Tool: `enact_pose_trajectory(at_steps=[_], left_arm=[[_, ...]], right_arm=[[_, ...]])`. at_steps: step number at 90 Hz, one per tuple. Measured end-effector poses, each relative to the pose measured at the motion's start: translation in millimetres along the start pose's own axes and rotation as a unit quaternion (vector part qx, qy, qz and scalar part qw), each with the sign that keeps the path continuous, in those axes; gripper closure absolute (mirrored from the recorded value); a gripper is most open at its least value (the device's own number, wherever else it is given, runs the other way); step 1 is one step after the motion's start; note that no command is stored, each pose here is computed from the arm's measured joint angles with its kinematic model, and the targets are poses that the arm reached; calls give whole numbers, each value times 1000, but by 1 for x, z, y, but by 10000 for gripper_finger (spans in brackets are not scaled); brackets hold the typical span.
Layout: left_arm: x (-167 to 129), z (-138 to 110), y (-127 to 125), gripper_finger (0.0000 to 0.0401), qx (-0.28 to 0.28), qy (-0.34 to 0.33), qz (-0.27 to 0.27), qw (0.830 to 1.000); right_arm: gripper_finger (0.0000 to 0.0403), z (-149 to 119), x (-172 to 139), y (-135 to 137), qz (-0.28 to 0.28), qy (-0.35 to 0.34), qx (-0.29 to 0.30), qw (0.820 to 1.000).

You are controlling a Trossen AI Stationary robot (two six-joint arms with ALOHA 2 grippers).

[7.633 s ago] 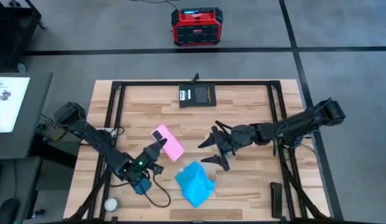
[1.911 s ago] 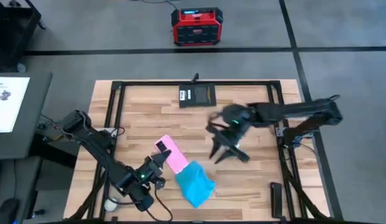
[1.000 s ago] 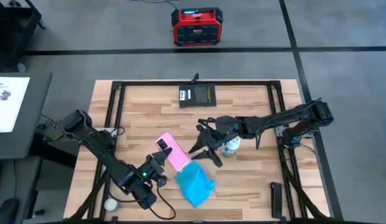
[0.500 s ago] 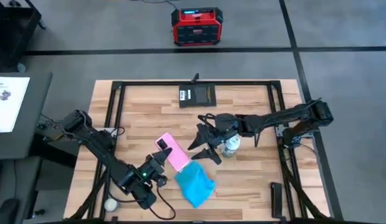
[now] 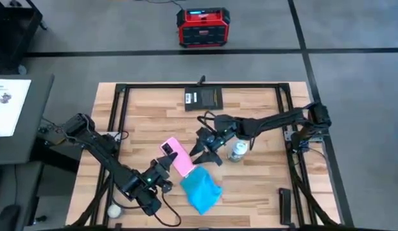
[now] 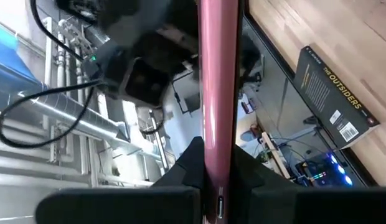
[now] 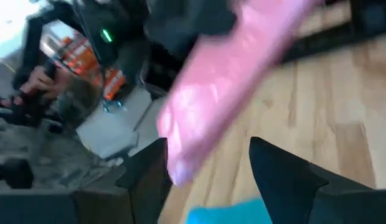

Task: Apply microfiber cloth
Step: Spray the back of the cellphone with the spray bottle

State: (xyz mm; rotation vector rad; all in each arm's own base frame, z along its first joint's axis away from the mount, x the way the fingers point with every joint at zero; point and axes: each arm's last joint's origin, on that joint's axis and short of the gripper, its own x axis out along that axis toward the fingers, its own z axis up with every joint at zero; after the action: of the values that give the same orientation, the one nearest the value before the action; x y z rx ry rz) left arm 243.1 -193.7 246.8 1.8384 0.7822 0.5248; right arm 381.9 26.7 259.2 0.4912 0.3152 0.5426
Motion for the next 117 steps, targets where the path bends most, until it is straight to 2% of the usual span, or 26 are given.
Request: enact_pose_trajectory(at_steps=[81,102,117], left_arm=[[1,0,1,395,-2,3,0,1000],[2,0,1,395,-3,3,-1,1000],[0,0,2,395,-4,1,1,1000]], right_arm=[[188,5,1,-7,24,-22,25,999],[188,11,22,-18,70,7,51,996],[189,13,23,-17,81,12,49,995]])
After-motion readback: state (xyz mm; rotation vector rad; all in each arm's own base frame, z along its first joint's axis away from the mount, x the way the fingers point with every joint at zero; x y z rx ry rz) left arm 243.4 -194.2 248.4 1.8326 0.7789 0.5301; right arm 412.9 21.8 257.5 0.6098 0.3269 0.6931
